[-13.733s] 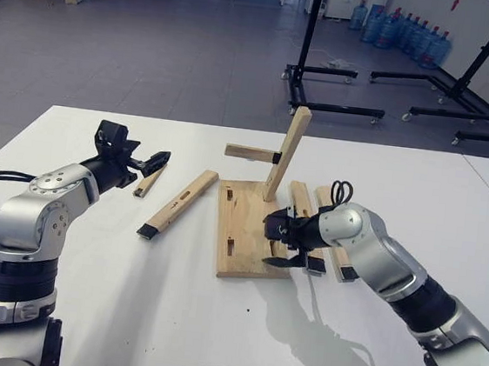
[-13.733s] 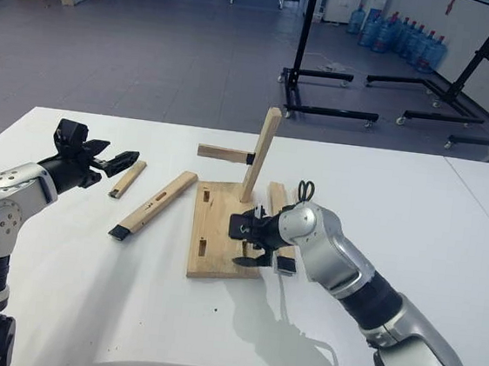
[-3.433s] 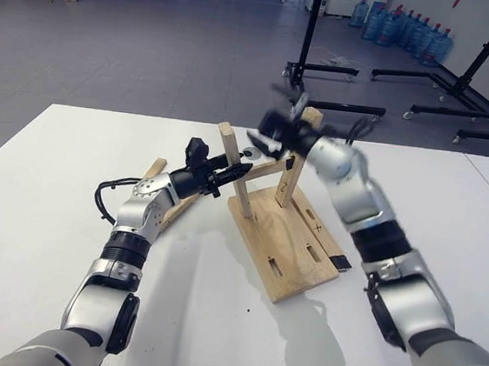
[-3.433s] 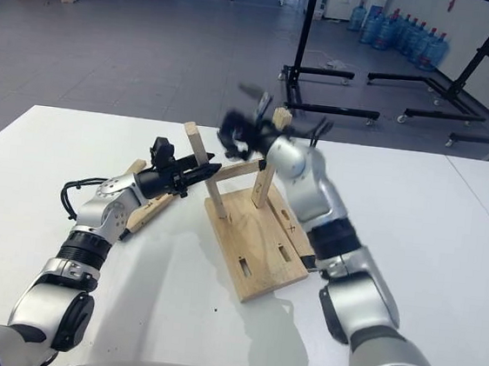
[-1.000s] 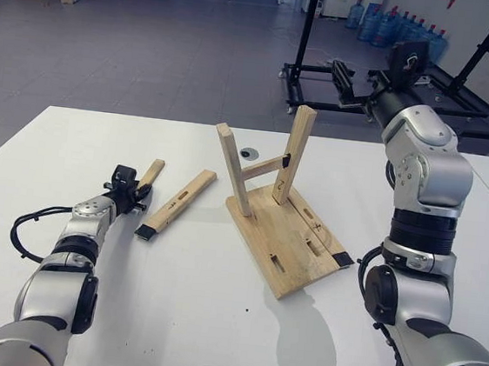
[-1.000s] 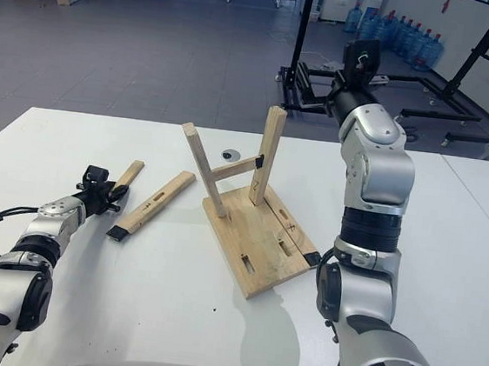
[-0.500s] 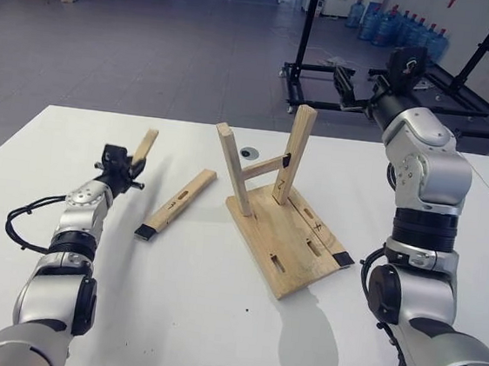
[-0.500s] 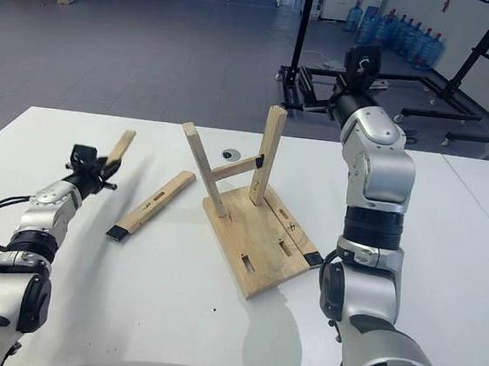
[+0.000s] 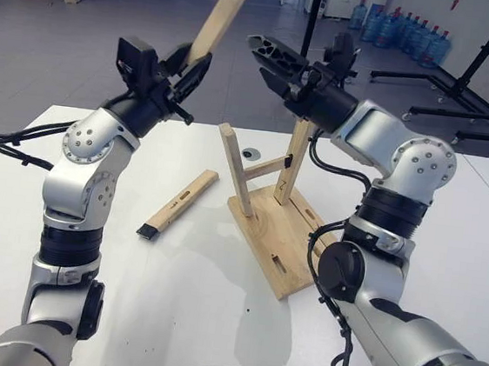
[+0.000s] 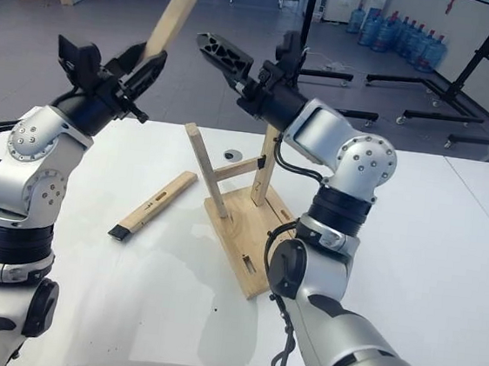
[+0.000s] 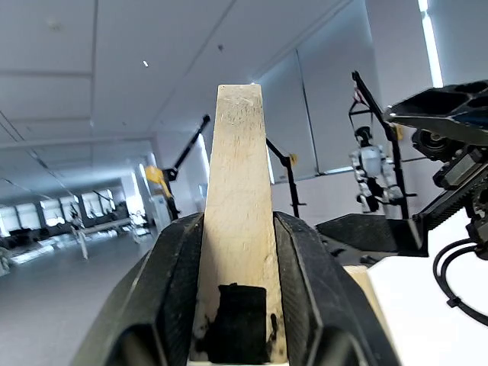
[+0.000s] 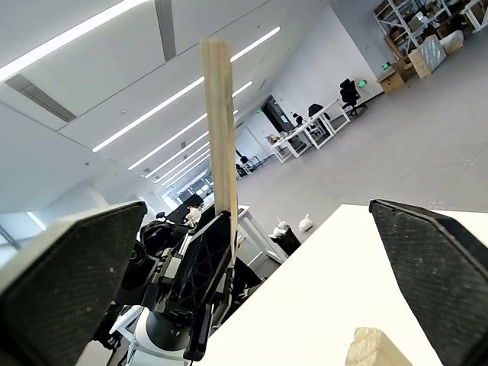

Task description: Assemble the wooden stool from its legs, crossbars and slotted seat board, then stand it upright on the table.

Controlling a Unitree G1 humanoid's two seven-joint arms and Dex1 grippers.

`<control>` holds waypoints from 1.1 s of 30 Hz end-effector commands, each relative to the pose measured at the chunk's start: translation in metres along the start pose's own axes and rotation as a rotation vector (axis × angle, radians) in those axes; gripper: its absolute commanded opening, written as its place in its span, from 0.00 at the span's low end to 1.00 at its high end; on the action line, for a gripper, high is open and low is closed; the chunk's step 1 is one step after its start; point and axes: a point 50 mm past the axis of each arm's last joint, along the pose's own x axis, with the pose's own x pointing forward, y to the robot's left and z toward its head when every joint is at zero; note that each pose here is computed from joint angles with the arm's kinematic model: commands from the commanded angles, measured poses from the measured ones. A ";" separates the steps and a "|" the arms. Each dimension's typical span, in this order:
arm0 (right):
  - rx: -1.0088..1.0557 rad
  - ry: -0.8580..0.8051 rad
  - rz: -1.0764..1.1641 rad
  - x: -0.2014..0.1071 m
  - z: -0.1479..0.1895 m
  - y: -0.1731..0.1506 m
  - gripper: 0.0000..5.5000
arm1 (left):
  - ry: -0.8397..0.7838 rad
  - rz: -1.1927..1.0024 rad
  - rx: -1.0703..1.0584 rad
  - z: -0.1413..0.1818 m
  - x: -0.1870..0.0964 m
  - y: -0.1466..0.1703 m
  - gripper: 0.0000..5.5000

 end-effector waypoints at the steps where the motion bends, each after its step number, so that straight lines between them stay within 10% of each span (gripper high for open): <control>1: 0.025 -0.046 0.007 0.004 0.002 0.003 0.98 | 0.016 -0.007 0.001 0.001 0.002 -0.005 0.23; 17: 0.115 -0.155 0.051 0.042 0.005 0.009 0.98 | 0.070 -0.083 -0.067 -0.015 -0.004 -0.031 0.23; 33: 0.126 -0.171 0.042 0.043 0.005 0.007 0.48 | 0.076 -0.081 -0.054 -0.016 -0.004 -0.032 0.23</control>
